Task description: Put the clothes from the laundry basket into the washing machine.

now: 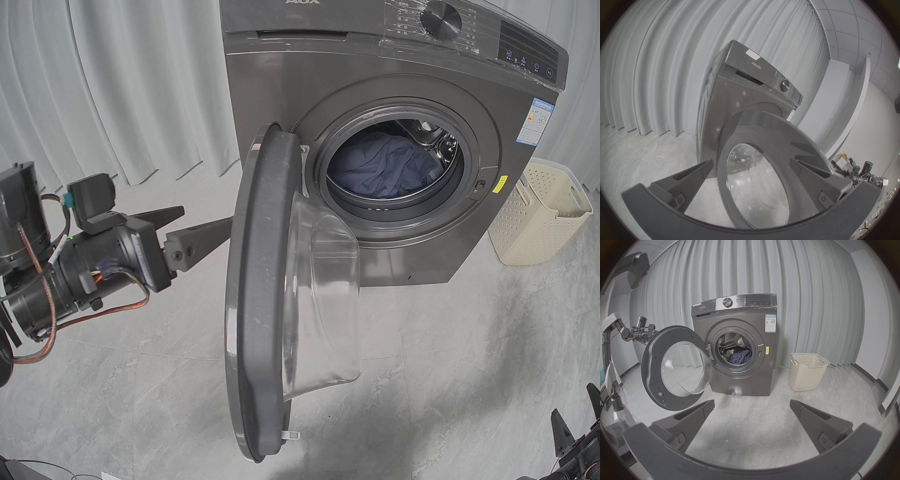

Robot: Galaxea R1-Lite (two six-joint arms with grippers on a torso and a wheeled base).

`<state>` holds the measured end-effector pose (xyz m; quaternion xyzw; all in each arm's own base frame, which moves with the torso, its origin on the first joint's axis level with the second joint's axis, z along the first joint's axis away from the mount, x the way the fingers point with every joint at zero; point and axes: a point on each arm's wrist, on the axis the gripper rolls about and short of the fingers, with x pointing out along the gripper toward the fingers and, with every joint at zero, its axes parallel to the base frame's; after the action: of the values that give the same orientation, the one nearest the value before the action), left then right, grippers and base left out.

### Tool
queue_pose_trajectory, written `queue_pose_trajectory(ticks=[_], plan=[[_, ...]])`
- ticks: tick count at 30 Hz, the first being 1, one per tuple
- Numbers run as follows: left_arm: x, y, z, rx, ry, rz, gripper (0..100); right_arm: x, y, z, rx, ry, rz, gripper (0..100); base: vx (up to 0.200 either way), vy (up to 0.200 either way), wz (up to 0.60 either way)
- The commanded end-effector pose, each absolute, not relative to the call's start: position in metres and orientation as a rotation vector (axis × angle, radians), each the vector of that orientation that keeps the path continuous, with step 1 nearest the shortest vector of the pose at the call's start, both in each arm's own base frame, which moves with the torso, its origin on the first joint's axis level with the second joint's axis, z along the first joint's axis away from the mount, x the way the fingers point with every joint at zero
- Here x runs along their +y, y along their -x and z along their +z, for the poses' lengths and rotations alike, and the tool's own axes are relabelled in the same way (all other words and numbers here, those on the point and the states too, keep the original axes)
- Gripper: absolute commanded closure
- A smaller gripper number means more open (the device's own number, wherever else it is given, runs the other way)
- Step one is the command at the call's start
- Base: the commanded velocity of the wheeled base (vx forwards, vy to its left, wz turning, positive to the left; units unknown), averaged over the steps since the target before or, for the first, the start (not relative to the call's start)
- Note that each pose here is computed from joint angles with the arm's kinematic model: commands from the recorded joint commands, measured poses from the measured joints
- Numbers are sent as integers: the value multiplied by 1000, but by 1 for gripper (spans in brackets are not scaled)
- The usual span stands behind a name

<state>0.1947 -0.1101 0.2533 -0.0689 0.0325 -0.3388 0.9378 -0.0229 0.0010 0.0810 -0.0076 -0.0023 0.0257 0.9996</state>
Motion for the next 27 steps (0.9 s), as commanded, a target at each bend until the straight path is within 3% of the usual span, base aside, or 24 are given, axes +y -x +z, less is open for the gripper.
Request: queue_pose_trajectory(ticks=[1,27], plan=[[-136,-210,247,102,133,-728,0,1,23,76,-3,15,52,0,0,0,0],[-206,-260,251,83,135,-810,0,1,23,76,-4,20,52,0,0,0,0]])
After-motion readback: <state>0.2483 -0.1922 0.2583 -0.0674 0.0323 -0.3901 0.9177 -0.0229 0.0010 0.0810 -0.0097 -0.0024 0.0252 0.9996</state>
